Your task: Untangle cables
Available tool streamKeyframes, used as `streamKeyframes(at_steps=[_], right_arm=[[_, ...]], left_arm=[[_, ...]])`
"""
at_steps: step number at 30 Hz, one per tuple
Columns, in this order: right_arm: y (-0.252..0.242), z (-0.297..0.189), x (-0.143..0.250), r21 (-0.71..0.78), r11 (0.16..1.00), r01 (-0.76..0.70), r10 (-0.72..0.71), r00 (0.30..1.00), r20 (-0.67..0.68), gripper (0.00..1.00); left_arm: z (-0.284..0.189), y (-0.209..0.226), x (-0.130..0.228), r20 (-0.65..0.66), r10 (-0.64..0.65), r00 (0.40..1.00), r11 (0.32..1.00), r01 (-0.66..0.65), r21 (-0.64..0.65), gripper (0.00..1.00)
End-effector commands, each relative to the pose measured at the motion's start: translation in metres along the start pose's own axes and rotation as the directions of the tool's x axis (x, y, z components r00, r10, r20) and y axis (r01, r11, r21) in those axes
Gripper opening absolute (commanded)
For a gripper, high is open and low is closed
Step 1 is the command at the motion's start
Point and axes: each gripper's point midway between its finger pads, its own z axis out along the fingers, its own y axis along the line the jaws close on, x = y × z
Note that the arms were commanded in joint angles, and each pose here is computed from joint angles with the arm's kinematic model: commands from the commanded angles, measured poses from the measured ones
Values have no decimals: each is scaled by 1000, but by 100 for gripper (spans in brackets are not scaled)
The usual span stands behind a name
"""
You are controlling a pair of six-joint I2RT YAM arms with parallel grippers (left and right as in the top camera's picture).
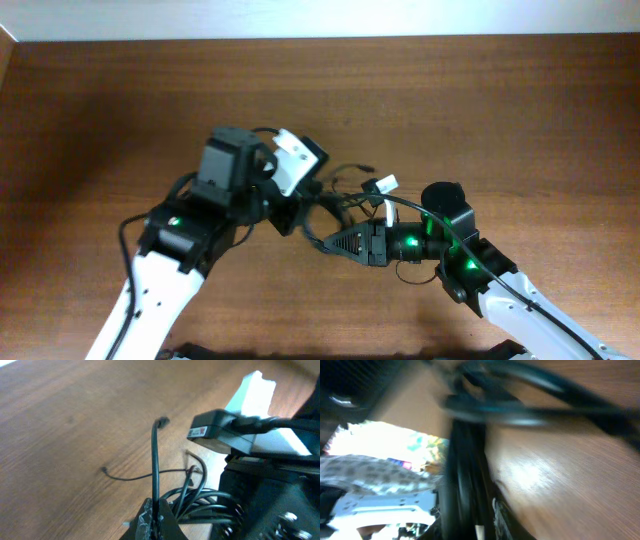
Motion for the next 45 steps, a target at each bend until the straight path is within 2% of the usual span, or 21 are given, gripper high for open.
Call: streamKeyframes(at_steps=[1, 4, 6, 8, 9, 12, 15, 17, 20, 21, 24, 25, 27, 29, 31, 32, 33, 35, 38, 42, 45], right_arm=[[-50, -5, -2, 235, 970, -71, 52, 995, 85, 29], [-57, -7, -2, 271, 959, -82, 57, 994, 98, 30], [-37, -4, 4, 179, 980, 89, -94, 995, 17, 55], [-18, -6, -5, 144, 960, 241, -248, 968, 29, 61], [-9, -12, -25, 193, 911, 363, -385, 918, 92, 61], [15, -30, -71, 356, 783, 510, -594, 783, 184, 56], [16, -20, -86, 577, 561, 593, -754, 654, 62, 55], [3, -3, -82, 653, 450, 609, -785, 619, -37, 55], [-36, 26, -68, 665, 406, 627, -752, 643, -147, 52], [-45, 28, -68, 675, 383, 630, -749, 640, -172, 46], [-27, 25, -80, 686, 395, 611, -770, 628, -115, 4], [-13, 20, -85, 688, 423, 590, -773, 631, -65, 4], [32, 12, -71, 574, 568, 590, -741, 670, 45, 4], [88, 1, -12, 262, 720, 643, -674, 738, 41, 4], [124, -15, 30, 40, 740, 672, -673, 740, 4, 4], [122, -18, 32, 54, 742, 668, -669, 743, -1, 4], [90, -20, 19, 222, 747, 627, -638, 770, -30, 4], [39, -11, 4, 408, 720, 561, -579, 810, -93, 27], [-21, 27, -9, 500, 688, 526, -519, 838, -168, 46], [-47, 21, -44, 670, 561, 487, -569, 814, -115, 49], [-43, 19, -45, 657, 521, 545, -614, 774, -154, 49]], left_arm=[[-47, 28, -20, 151, -155, 976, 978, 173, -113, 0], [-54, 37, -14, 161, -247, 955, 955, 269, -129, 0], [-52, 37, -9, 149, -324, 934, 932, 342, -118, 0], [-52, 36, -5, 138, -358, 923, 920, 374, -114, 0], [-51, 35, -3, 133, -393, 910, 906, 408, -111, 0], [-51, 35, -1, 131, -428, 894, 891, 442, -106, 0], [-47, 37, 0, 130, -516, 847, 843, 529, -95, 0], [-46, 35, -1, 128, -541, 831, 829, 553, -80, 0], [-45, 30, -2, 117, -546, 829, 831, 554, -46, 0], [-45, 28, -3, 114, -547, 829, 832, 554, -37, 0], [-45, 29, -2, 115, -547, 829, 831, 554, -43, 0], [-44, 31, -1, 114, -549, 828, 829, 556, -52, 0], [-40, 38, 3, 106, -558, 823, 820, 566, -82, 0], [-34, 61, 14, 111, -568, 815, 792, 579, -194, 0], [-23, 68, 18, 91, -581, 808, 783, 587, -207, 0], [-17, 71, 21, 76, -593, 801, 776, 595, -210, 0], [-12, 69, 23, 54, -603, 796, 777, 601, -190, 0], [-9, 54, 17, 27, -607, 794, 789, 606, -104, 0], [-8, 32, 11, -19, -611, 792, 791, 611, 25, 0], [-9, 22, 19, -73, -630, 773, 772, 634, 43, 0], [-9, 21, 19, -74, -603, 794, 793, 607, 51, 0]])
